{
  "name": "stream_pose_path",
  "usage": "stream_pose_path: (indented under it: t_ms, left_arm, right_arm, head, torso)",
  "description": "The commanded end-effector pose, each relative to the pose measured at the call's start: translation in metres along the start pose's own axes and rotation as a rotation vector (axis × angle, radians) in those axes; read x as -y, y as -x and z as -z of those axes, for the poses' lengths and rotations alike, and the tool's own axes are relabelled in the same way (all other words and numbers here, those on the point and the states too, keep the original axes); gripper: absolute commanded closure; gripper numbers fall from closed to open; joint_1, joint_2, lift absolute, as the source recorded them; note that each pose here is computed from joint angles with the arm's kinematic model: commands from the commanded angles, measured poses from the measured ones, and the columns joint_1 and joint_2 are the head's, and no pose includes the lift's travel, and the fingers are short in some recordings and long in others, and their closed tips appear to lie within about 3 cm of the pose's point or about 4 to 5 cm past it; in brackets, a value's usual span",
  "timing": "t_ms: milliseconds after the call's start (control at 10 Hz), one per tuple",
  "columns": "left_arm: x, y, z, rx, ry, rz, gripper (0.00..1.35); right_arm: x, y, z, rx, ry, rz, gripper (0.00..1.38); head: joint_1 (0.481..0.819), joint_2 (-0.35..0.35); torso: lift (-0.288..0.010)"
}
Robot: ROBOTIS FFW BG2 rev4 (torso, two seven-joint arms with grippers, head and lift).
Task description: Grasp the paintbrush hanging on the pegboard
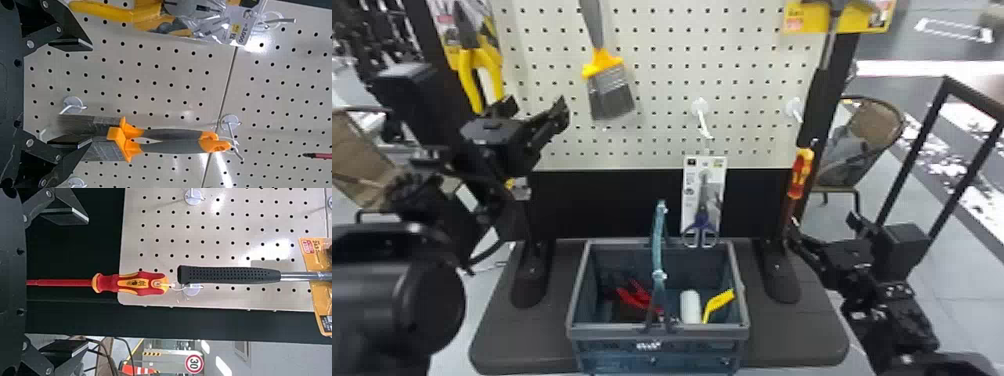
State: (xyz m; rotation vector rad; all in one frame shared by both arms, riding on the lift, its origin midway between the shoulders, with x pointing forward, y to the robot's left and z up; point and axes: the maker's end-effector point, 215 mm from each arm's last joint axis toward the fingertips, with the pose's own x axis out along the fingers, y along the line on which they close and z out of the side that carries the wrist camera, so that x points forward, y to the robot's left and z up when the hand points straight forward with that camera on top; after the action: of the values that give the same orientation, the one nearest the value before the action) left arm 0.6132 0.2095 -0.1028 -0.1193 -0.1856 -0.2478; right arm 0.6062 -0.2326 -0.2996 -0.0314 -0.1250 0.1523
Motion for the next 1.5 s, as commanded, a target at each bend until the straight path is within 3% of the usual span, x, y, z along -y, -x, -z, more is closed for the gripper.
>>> stream_pose_path:
  t_ms: [0,200,400,600,1100,1400]
  left_arm:
    - [0.002,-0.009,-0.016,-0.01,-0.001,0.029,0.44]
    - [0.002,-0.018,-0.05,0.028,-0.011,0.07,0.44]
    - [0.016,-0.028,-0.083,0.083,0.038,0.158,0.44]
    - [0.032,-0.039,-0.099,0.096,0.083,0.269,0.43]
    - [0.062,-0.063,-0.084,0.036,0.183,0.479,0.47]
    - [0.075,-0.071,-0.082,0.018,0.192,0.505,0.47]
  right_arm:
    - [0.0,-0.001,-0.001,0.002,0.0,0.0,0.18]
    - [0.0,-0.003,-0.004,0.004,0.005,-0.002,0.18]
    - [-0.001,-0.003,-0.003,0.0,0.004,-0.005,0.18]
    - [-0.001,-0.004,-0.004,0.001,0.006,-0.007,0.18]
    - [-0.001,-0.006,-0.007,0.005,0.011,-0.01,0.18]
    - [-0.002,-0.007,-0.008,0.007,0.013,-0.013,0.18]
  head:
    - [0.549,0.0]
    - [0.549,0.0]
    - [0.549,0.0]
    - [0.549,0.0]
    - [0.549,0.0]
    - [0.549,0.0]
  torso:
    - [-0.1]
    - [-0.1]
    - [-0.1]
    - [-0.1]
    - [-0.1]
    - [-0.1]
